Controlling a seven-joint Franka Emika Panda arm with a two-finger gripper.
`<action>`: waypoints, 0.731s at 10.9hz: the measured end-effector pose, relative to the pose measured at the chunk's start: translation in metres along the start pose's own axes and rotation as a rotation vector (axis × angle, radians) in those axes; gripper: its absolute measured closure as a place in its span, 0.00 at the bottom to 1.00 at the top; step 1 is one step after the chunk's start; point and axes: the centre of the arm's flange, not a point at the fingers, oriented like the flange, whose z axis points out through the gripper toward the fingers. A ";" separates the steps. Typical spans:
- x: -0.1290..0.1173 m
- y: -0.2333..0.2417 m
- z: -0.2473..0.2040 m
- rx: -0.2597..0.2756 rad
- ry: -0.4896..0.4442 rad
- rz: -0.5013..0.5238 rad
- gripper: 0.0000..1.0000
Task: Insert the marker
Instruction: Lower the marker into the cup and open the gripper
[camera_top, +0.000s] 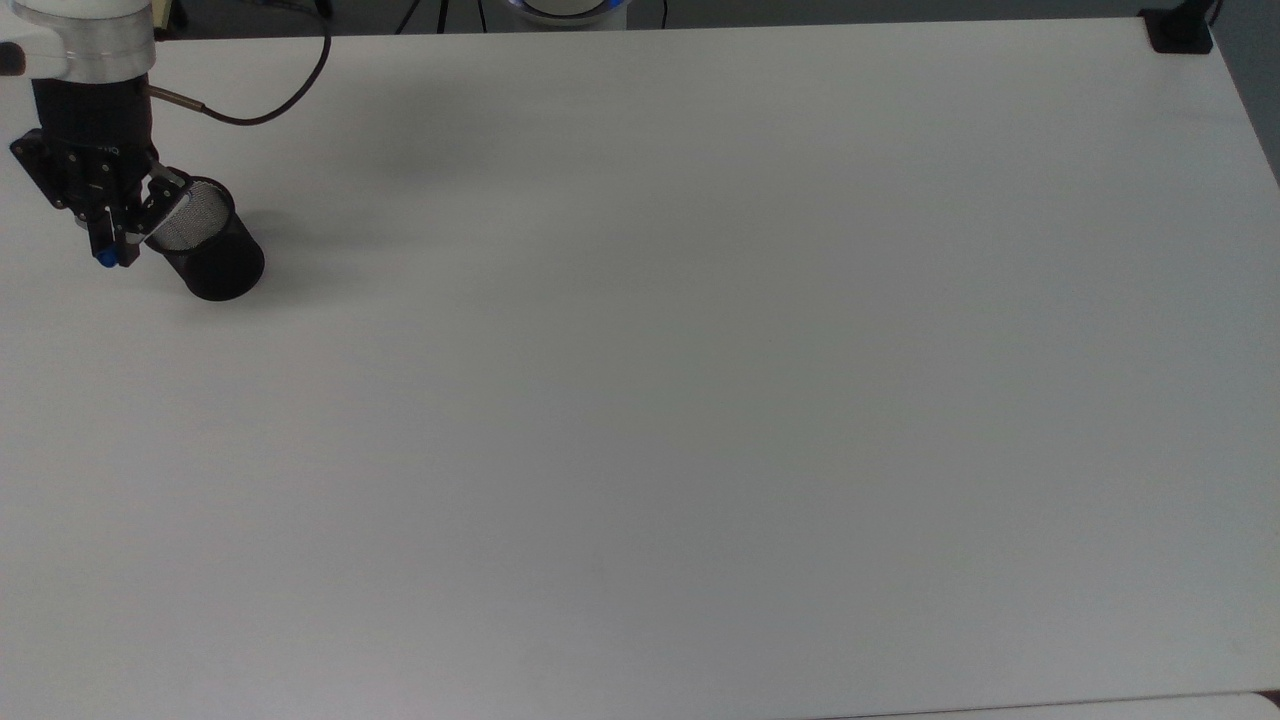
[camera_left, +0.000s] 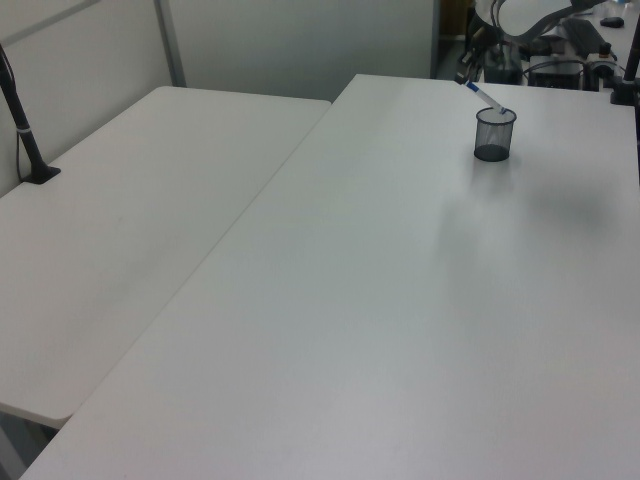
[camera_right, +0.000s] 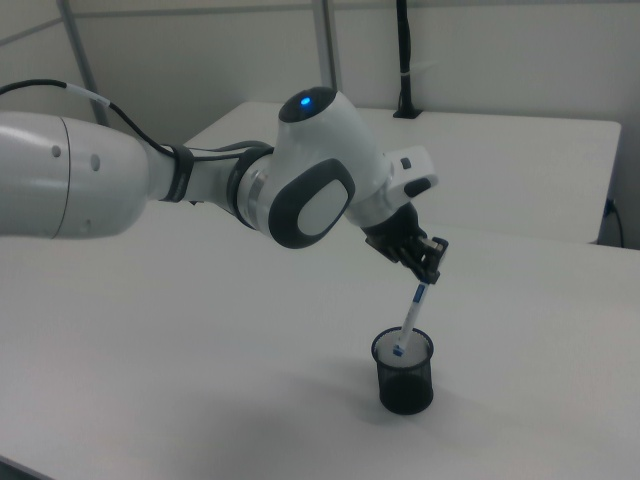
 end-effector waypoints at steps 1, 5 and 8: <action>-0.006 0.003 0.005 0.001 -0.013 -0.010 0.81; -0.018 0.008 0.015 0.004 -0.040 -0.032 0.70; -0.017 0.005 0.015 0.007 -0.039 -0.036 0.30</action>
